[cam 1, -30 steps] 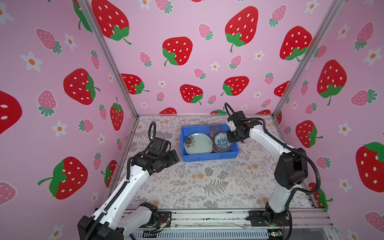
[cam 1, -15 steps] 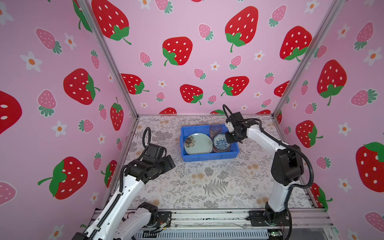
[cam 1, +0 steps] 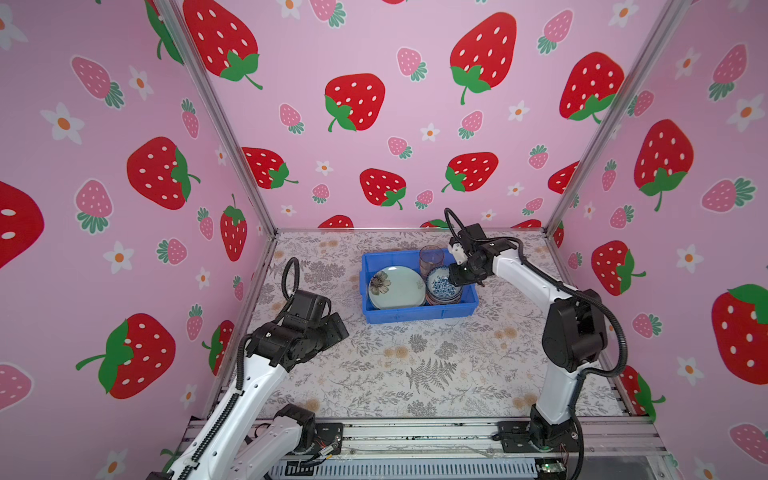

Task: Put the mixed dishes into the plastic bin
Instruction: 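Lower the blue-floral bowl onto the stack and open the right gripper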

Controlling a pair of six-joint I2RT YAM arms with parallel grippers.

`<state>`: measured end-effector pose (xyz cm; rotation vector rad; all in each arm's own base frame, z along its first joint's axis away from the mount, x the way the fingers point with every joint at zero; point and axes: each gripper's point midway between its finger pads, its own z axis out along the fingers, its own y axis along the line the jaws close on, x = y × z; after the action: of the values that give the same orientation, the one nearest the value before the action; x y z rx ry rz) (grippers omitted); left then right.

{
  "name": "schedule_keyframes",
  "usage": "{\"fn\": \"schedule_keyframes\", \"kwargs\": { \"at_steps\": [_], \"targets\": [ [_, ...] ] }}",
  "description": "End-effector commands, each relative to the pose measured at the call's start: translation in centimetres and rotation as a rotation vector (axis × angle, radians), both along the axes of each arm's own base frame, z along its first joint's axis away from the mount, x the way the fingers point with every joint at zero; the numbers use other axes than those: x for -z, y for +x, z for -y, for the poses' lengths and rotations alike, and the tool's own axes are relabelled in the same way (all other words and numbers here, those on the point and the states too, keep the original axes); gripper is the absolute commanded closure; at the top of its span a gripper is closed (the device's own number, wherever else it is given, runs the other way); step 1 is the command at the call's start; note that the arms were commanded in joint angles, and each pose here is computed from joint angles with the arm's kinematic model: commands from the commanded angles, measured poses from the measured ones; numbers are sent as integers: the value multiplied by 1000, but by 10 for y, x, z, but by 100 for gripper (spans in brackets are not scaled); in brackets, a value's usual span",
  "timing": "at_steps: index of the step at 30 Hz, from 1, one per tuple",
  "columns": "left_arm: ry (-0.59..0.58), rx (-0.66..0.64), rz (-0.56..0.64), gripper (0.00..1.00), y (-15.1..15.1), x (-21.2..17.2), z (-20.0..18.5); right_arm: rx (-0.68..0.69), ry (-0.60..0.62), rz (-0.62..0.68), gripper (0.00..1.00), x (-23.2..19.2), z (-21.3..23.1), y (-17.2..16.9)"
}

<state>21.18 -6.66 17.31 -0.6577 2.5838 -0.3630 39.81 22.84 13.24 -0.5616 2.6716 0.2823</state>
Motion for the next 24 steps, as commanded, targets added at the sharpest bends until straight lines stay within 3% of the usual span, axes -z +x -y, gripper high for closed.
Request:
{"fn": "schedule_keyframes", "kwargs": {
  "at_steps": [1,7,24],
  "targets": [
    [19,-14,-20,11,-2,5,-4,21,-22,39,55,-8,9,5],
    [12,-7,-5,11,3,2,-2,33,-12,83,45,-28,12,6],
    [0,27,14,9,22,-1,4,64,44,170,41,-77,22,-2]
  ]
}}
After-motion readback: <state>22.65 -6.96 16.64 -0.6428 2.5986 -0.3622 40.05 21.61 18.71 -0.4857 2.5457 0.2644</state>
